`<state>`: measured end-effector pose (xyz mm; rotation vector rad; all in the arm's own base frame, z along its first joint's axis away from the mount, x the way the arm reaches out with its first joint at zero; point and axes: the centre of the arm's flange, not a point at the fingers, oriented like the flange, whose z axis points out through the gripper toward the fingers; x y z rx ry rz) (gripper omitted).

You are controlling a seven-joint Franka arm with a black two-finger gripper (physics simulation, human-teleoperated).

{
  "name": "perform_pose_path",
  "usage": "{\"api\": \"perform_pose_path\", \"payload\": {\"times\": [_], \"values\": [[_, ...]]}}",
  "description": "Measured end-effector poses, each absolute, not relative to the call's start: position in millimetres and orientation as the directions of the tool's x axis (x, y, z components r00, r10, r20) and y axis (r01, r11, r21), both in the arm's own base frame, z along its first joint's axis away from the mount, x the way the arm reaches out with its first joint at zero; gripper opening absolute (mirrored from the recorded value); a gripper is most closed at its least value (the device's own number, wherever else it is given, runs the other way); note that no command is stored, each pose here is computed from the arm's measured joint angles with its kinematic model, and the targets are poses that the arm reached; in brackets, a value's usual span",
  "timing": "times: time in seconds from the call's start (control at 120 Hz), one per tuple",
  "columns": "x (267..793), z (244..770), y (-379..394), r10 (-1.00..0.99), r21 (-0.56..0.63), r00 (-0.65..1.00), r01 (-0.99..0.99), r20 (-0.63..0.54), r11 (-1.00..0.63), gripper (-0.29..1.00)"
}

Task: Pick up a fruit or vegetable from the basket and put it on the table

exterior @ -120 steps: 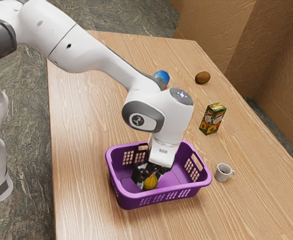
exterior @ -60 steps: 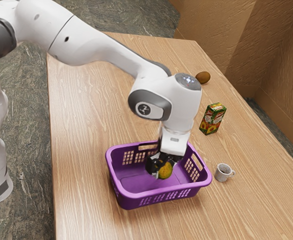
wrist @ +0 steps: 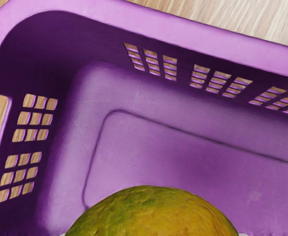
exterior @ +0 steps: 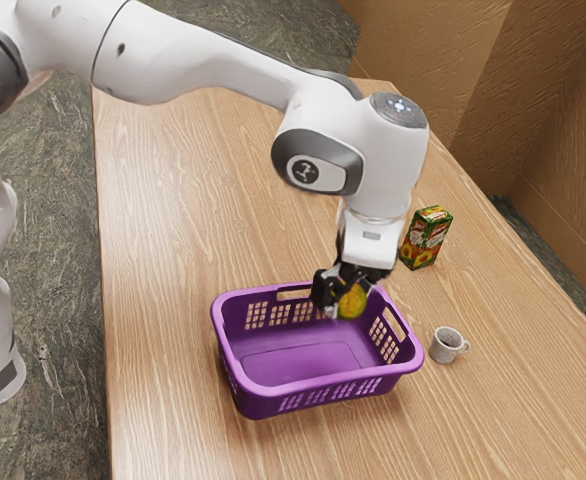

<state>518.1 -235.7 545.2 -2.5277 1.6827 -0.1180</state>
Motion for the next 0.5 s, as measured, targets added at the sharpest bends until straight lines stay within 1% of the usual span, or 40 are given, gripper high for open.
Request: {"api": "perform_pose_path", "payload": {"times": [0.15, 0.242, 0.375, 0.5], "values": [[514.0, 552.6, -227.2, -0.917, -0.121, 0.398, -0.911, -0.010, -0.394, 0.32], [518.0, 559.5, -205.7, -0.902, -0.120, 0.431, -0.897, -0.011, -0.426, 0.33], [540.3, 580.3, -128.0, -0.838, -0.131, 0.546, -0.830, 0.003, -0.542, 0.34], [552.4, 584.4, -41.4, -0.758, -0.122, 0.652, -0.753, -0.001, -0.647, 0.34]]}}
